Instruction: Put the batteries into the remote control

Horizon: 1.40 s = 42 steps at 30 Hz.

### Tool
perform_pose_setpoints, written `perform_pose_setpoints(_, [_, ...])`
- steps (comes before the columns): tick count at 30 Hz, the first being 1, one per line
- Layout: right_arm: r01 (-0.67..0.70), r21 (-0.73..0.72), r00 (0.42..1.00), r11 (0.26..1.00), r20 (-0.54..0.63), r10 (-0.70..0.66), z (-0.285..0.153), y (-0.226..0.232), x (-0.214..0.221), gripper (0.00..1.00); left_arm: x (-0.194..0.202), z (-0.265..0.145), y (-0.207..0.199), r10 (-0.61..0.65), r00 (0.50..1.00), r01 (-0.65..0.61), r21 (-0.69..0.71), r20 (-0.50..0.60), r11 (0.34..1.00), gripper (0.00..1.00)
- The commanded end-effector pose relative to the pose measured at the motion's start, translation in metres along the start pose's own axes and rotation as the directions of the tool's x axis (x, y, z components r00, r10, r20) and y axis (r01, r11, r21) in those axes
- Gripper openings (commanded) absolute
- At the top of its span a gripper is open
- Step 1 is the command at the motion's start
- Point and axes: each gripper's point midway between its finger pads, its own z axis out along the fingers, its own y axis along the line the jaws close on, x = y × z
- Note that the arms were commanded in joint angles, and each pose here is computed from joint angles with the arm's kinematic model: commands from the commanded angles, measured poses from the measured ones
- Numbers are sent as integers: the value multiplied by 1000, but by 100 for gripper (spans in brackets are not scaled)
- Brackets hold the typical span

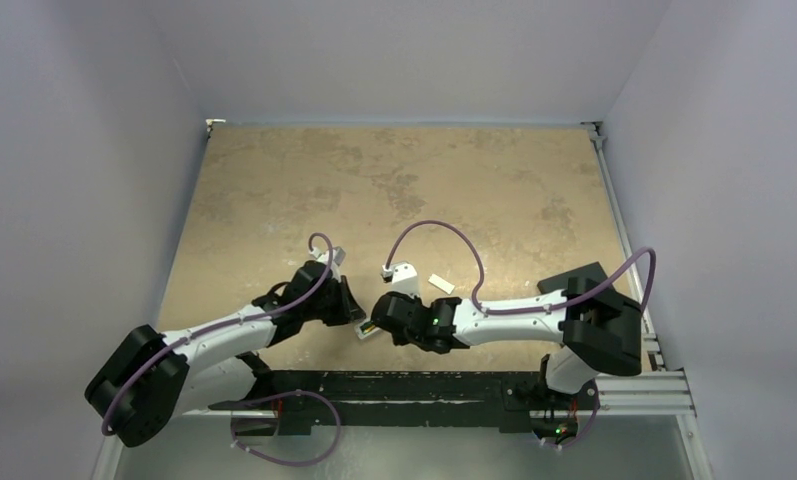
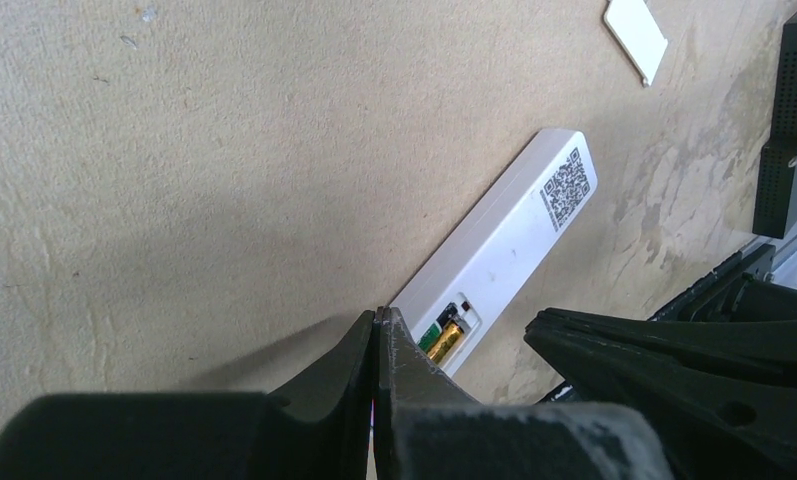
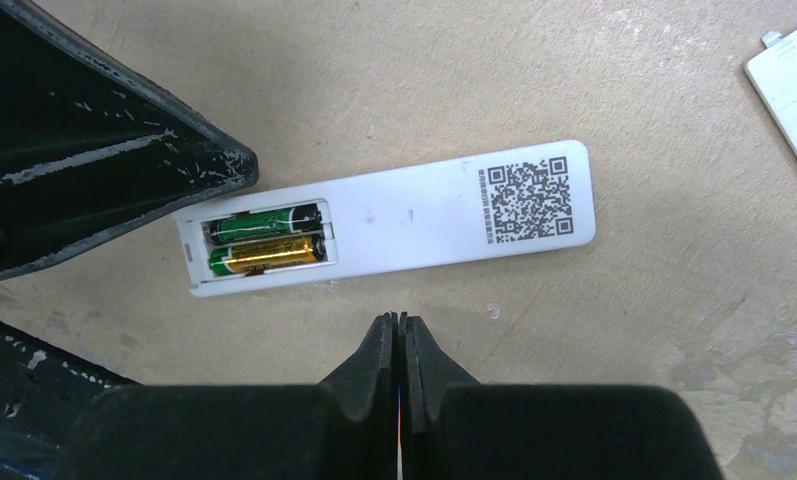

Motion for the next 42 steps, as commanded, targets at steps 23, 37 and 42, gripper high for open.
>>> perform_pose_setpoints(23, [-18, 155, 999, 988, 53, 10, 24, -4, -25, 0, 10, 4, -8, 24, 998, -20, 69, -55, 997, 0])
perform_pose_setpoints(37, [11, 170, 999, 985, 49, -20, 36, -5, -42, 0, 23, 0, -5, -14, 998, 20, 93, -65, 995, 0])
perform_pose_setpoints(42, [20, 184, 998, 983, 47, -29, 40, -10, -47, 0, 26, 0, -7, -18, 998, 25, 103, -66, 994, 0])
